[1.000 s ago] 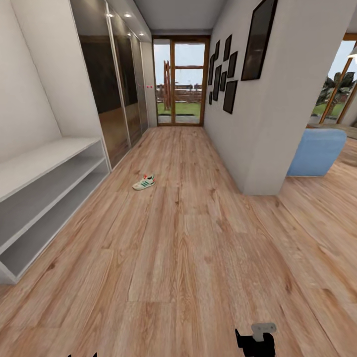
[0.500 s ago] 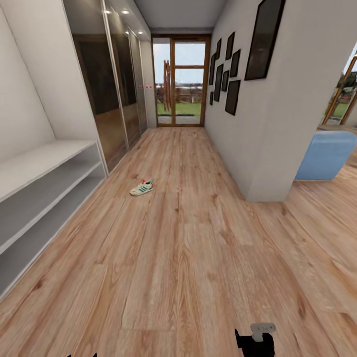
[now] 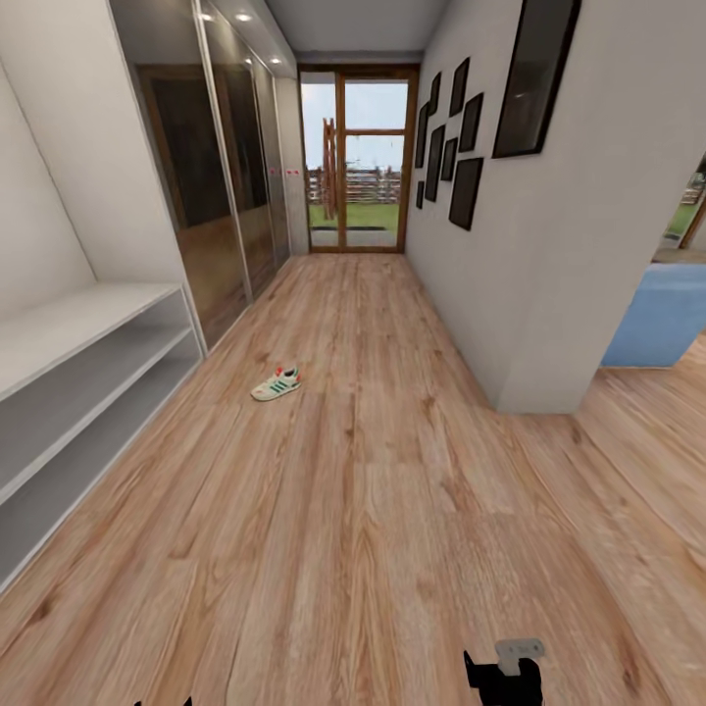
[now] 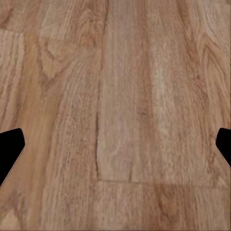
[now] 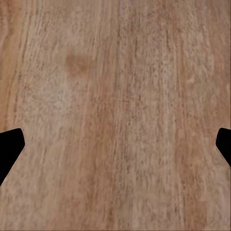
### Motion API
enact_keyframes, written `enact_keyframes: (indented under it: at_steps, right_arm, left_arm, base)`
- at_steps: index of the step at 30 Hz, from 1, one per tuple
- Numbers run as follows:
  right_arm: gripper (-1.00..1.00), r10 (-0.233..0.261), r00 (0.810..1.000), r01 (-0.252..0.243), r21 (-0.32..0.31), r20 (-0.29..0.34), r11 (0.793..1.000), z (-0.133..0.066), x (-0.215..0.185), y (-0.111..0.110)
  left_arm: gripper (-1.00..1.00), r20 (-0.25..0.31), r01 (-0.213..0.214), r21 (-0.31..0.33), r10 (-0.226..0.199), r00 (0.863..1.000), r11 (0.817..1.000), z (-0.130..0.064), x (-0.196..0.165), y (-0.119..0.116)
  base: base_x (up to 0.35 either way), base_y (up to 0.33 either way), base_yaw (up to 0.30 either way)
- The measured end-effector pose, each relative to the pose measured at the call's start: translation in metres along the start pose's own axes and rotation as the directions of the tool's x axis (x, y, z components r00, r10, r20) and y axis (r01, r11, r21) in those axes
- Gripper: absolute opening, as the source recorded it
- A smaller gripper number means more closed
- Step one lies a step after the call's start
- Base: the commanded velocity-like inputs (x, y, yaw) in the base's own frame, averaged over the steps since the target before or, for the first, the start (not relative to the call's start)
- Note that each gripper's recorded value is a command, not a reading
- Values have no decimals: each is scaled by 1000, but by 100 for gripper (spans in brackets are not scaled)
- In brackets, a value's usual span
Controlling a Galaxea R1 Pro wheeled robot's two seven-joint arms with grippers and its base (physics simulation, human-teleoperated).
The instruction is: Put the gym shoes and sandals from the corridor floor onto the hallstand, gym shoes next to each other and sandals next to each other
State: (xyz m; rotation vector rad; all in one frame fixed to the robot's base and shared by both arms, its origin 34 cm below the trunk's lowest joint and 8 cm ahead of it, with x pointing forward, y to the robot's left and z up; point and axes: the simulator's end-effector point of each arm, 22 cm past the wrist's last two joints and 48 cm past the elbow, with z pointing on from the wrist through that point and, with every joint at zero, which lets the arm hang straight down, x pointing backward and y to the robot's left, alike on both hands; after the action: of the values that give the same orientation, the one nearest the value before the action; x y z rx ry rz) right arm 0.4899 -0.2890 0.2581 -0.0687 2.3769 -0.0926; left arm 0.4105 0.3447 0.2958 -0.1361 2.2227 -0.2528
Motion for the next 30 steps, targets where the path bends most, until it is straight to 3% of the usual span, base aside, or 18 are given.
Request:
enact_keyframes:
  at_steps: [30]
  right_arm:
    - [100,0,1000,0,-2,0,1000,0,0,1]
  left_arm:
    - [100,0,0,-1,0,1000,1000,0,0,1]
  base:
    - [339,0,0]
